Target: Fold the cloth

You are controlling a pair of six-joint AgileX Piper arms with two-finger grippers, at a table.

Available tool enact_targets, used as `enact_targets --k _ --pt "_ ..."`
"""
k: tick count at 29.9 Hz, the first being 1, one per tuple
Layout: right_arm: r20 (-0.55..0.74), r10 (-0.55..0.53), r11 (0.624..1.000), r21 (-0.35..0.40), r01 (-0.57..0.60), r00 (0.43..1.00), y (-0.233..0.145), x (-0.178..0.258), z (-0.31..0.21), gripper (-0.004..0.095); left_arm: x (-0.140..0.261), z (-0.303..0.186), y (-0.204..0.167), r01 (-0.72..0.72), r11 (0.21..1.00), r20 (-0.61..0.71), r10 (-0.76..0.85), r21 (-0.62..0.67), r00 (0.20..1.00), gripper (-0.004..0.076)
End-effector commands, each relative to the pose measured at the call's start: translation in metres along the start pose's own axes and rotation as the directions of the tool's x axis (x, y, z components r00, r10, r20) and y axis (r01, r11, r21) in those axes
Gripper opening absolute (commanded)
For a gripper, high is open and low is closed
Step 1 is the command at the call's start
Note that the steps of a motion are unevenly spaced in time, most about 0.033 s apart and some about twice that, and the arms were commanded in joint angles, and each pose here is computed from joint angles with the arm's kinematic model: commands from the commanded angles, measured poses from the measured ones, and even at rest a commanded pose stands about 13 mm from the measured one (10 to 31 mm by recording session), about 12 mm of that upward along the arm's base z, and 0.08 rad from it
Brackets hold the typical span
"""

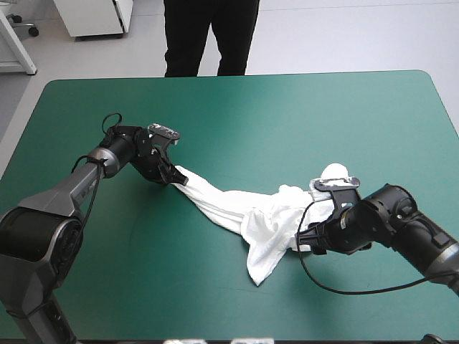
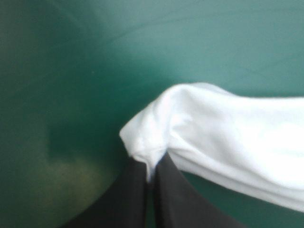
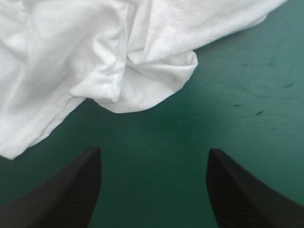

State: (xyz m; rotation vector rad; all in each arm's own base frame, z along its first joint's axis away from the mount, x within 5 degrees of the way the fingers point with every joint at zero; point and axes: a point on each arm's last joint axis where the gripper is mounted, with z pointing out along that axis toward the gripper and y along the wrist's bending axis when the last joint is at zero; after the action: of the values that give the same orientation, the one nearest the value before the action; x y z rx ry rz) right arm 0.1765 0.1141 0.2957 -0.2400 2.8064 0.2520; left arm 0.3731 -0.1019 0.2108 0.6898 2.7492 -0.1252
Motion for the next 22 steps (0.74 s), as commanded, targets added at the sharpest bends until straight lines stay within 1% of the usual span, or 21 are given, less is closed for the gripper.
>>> enact_targets --k 1,8,12,16,17,18,19,20,22 --pt "0.076 0.025 0.999 -0.023 -0.024 0.997 -0.001 -0.001 0.014 0.0608 -0.004 -0.011 -0.007 0.016 1.000 0.031 -0.017 0.024 0.999 -0.0009" --pt "0.072 0.026 1.000 -0.014 -0.025 0.997 0.003 -0.012 0.049 0.0608 -0.004 -0.011 -0.007 0.016 1.000 0.031 -0.017 0.024 0.999 -0.0009" --pt "0.019 0.028 1.000 0.011 -0.028 0.999 0.004 -0.015 0.068 0.0608 -0.004 -0.012 -0.007 0.016 1.000 0.033 -0.016 0.024 0.999 -0.0009" --pt "0.039 0.032 0.999 0.013 -0.033 0.999 0.006 -0.023 0.084 0.0604 -0.004 -0.012 -0.007 0.016 1.000 0.033 -0.016 0.024 0.999 -0.0009" --pt "0.038 0.033 0.999 0.012 -0.034 0.999 0.006 -0.023 0.087 0.0588 -0.004 -0.012 -0.007 0.016 1.000 0.033 -0.016 0.024 0.999 -0.0009" --pt "0.034 0.035 0.999 0.012 -0.035 0.999 0.007 -0.024 0.089 0.0564 -0.004 -0.012 -0.007 0.016 1.000 0.033 -0.016 0.024 0.999 -0.0009" --pt "0.024 0.035 0.999 0.016 -0.035 0.999 0.007 -0.024 0.092 0.0516 -0.004 -0.012 -0.007 0.016 1.000 0.033 -0.016 0.024 0.999 -0.0009" --pt "0.014 0.033 0.999 0.023 -0.034 0.999 0.006 -0.023 0.094 0.0443 -0.004 -0.012 -0.007 0.016 1.000 0.033 -0.016 0.024 0.999 -0.0009" --pt "0.002 0.030 0.999 0.030 -0.030 1.000 0.006 -0.023 0.095 0.0249 -0.004 -0.012 -0.007 0.016 1.000 0.031 -0.016 0.024 0.999 -0.0009"
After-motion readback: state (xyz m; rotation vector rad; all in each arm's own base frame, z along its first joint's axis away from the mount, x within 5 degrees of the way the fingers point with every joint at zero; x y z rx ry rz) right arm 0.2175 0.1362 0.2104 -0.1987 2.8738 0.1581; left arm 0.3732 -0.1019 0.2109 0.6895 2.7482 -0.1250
